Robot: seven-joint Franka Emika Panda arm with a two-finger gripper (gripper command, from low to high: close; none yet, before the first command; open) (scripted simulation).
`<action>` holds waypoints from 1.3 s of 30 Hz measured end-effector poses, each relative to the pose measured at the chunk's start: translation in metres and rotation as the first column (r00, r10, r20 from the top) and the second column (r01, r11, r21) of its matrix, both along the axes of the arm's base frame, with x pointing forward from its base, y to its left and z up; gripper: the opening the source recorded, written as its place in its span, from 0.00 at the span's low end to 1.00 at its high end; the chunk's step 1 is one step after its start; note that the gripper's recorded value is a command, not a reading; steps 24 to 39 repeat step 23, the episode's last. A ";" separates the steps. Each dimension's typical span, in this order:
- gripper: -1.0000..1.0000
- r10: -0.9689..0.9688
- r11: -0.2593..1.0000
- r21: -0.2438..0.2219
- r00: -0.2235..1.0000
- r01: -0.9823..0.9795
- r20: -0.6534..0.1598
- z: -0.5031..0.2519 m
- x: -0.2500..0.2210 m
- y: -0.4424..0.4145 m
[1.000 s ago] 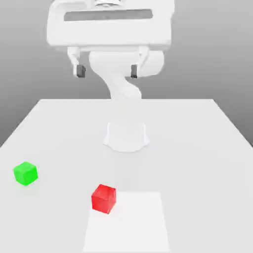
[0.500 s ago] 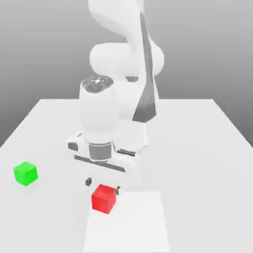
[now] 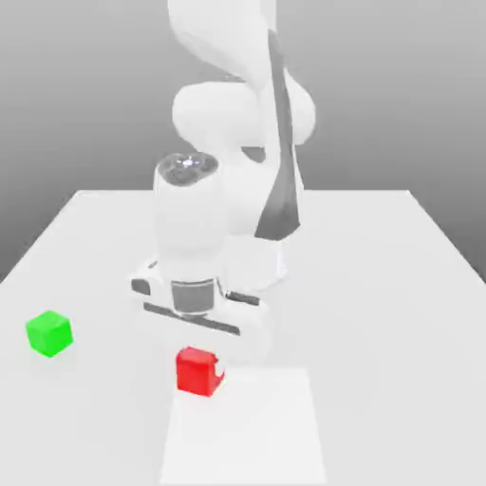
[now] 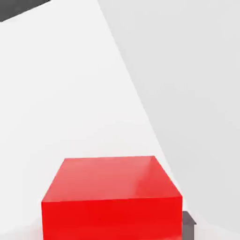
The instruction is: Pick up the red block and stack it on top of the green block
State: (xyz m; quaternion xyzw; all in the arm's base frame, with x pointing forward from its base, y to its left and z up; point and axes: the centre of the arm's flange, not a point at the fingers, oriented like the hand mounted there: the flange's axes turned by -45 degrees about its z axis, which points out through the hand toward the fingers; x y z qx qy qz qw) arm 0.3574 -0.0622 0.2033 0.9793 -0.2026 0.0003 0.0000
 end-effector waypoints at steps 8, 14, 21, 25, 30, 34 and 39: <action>0.00 -0.289 0.957 -0.001 0.957 0.289 0.000 0.025 -0.046 -0.157; 0.00 -0.471 0.882 0.000 0.882 0.471 0.000 0.040 -0.122 -0.254; 1.00 -0.485 0.875 0.001 0.875 0.485 0.000 -0.019 -0.131 -0.264; 1.00 -0.485 0.875 0.001 0.875 0.485 0.000 -0.019 -0.131 -0.264; 1.00 -0.485 0.875 0.001 0.875 0.485 0.000 -0.019 -0.131 -0.264; 1.00 -0.485 0.875 0.001 0.875 0.485 0.000 -0.019 -0.131 -0.264; 1.00 -0.485 0.875 0.001 0.875 0.485 0.000 -0.019 -0.131 -0.264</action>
